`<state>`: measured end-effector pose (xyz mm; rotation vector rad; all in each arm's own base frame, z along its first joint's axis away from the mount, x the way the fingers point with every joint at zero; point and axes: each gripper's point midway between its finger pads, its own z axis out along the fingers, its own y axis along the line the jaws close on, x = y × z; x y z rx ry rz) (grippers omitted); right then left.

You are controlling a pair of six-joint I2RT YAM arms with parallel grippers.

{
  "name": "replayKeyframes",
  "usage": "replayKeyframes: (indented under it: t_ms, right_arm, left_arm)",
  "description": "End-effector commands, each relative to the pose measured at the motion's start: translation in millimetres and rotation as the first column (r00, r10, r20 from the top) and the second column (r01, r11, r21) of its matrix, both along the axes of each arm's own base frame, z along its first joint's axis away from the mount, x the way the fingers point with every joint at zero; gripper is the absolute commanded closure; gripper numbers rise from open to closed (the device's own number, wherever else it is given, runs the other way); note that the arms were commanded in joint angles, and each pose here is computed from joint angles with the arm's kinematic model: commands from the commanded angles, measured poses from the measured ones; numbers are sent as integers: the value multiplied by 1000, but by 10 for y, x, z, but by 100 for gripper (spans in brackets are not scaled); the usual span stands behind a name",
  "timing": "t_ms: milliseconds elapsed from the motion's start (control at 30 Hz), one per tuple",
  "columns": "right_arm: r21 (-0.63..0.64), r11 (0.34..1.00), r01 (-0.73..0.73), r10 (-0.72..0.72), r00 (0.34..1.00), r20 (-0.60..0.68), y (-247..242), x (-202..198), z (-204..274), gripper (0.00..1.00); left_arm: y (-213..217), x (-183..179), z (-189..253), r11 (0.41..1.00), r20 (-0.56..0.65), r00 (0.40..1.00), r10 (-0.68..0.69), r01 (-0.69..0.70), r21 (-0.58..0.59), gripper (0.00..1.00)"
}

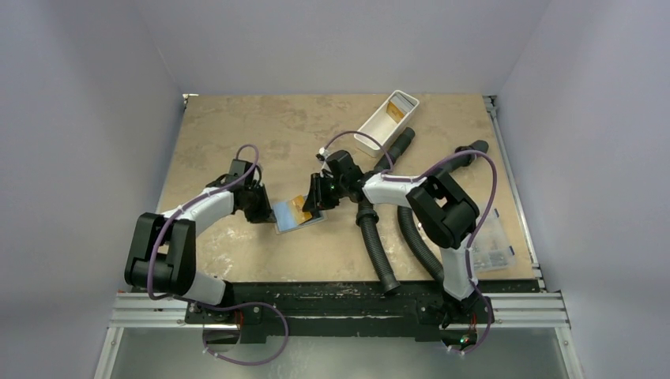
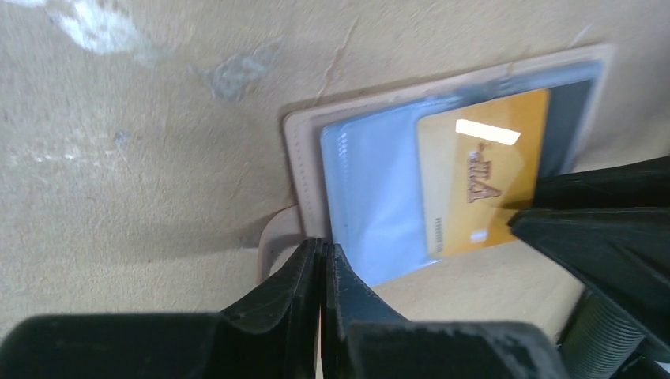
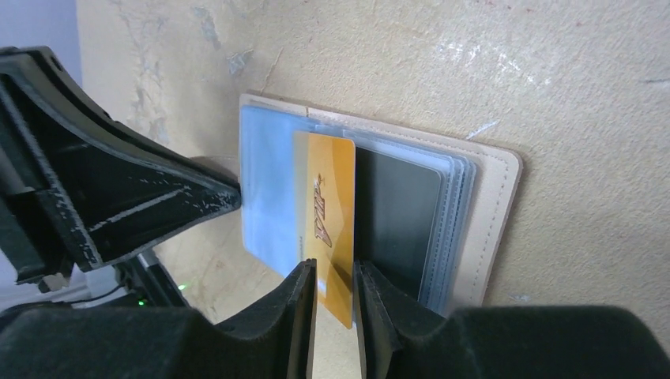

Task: Put the credit cards into the card holder
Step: Insert the credit card into the card holder.

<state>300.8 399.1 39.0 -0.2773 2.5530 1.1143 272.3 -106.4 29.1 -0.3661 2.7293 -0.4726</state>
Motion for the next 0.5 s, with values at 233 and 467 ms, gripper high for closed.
replayKeyframes:
  t_ms: [233, 467]
  right_arm:
    - [-157, 984, -83, 93, 994, 58, 49, -191, -147, 82]
    - [-49, 990, -135, 135, 991, 14, 390, -330, -93, 88]
  left_arm:
    - [5, -103, -153, 999, -34, 999, 34, -35, -17, 100]
    - [-53, -141, -179, 999, -42, 999, 23, -25, -41, 100]
